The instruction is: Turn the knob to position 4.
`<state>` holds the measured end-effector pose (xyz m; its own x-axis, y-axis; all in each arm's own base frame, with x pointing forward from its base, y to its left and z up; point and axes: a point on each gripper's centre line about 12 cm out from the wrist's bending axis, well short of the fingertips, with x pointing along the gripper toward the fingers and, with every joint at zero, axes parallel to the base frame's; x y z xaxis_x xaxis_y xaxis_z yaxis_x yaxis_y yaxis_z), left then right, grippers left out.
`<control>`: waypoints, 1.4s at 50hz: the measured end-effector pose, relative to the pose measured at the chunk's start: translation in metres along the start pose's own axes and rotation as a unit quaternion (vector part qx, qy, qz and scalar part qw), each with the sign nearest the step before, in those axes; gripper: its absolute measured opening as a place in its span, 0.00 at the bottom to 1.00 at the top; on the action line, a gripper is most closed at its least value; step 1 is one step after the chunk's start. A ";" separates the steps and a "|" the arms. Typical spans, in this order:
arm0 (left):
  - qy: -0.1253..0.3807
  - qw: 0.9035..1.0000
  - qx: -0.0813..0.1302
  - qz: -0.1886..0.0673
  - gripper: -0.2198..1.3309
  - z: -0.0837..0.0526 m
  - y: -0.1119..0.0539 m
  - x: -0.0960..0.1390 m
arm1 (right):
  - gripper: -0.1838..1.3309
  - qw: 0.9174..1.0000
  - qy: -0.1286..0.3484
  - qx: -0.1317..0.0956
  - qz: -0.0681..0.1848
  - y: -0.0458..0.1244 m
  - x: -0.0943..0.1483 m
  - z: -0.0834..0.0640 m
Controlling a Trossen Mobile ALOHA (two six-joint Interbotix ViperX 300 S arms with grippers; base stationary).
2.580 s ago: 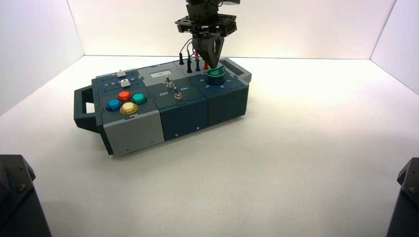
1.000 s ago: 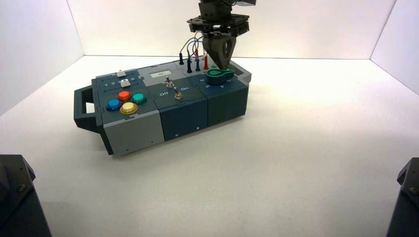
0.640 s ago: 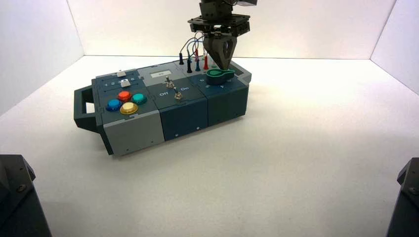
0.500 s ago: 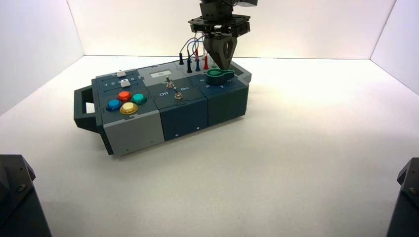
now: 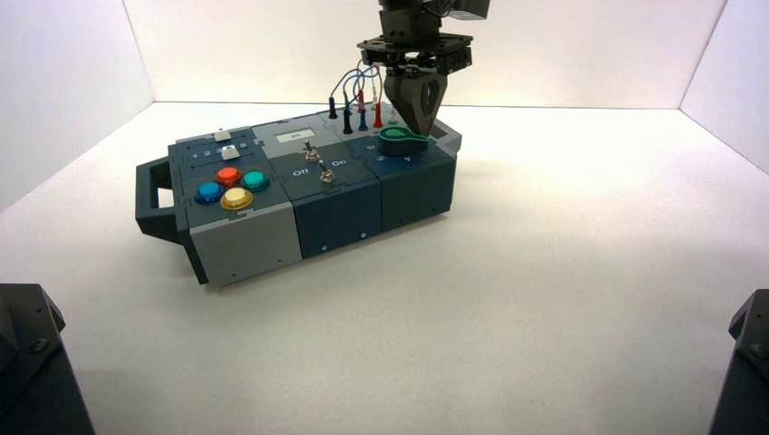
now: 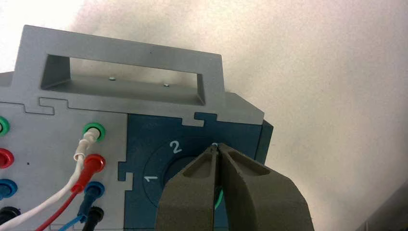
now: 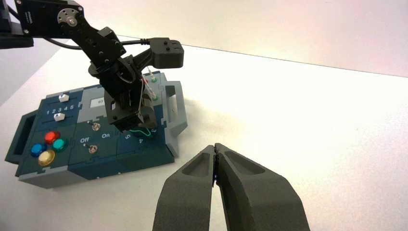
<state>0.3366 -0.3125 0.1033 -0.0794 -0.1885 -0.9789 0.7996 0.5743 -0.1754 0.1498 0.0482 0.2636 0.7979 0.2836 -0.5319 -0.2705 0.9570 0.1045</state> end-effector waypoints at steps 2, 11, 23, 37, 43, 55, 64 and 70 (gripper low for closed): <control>0.001 1.000 -0.001 -0.001 0.04 0.000 0.000 0.001 | 0.03 1.000 0.000 0.000 -0.001 0.000 0.000 0.000; 0.000 1.000 0.000 0.000 0.04 0.000 0.000 0.000 | 0.03 1.000 0.000 0.000 0.000 0.000 0.000 0.000; 0.006 1.000 0.004 -0.002 0.04 -0.001 -0.003 0.001 | 0.03 1.000 0.002 0.001 0.000 0.000 0.000 -0.001; 0.010 1.000 0.005 -0.004 0.04 -0.002 -0.004 0.001 | 0.03 1.000 0.024 0.008 0.002 0.000 0.000 -0.006; 0.011 1.000 0.005 -0.004 0.04 -0.002 -0.005 0.001 | 0.03 0.999 0.035 0.011 0.005 0.001 0.000 -0.008; 0.012 1.000 0.005 -0.005 0.04 -0.002 -0.005 0.001 | 0.03 0.998 0.054 0.010 0.013 0.004 0.002 -0.012; 0.012 1.000 0.005 -0.005 0.04 -0.002 -0.005 0.001 | 0.03 0.997 0.074 0.009 0.033 0.011 0.006 -0.015; 0.012 1.000 0.006 -0.005 0.04 -0.002 -0.005 0.001 | 0.03 0.996 0.077 0.014 0.040 0.013 0.007 -0.015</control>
<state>0.3313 -0.3140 0.1032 -0.1015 -0.1742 -0.9795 0.8059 0.5629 -0.1836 0.1433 0.0616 0.2487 0.6819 0.3482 -0.6432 -0.3128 0.9338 0.1739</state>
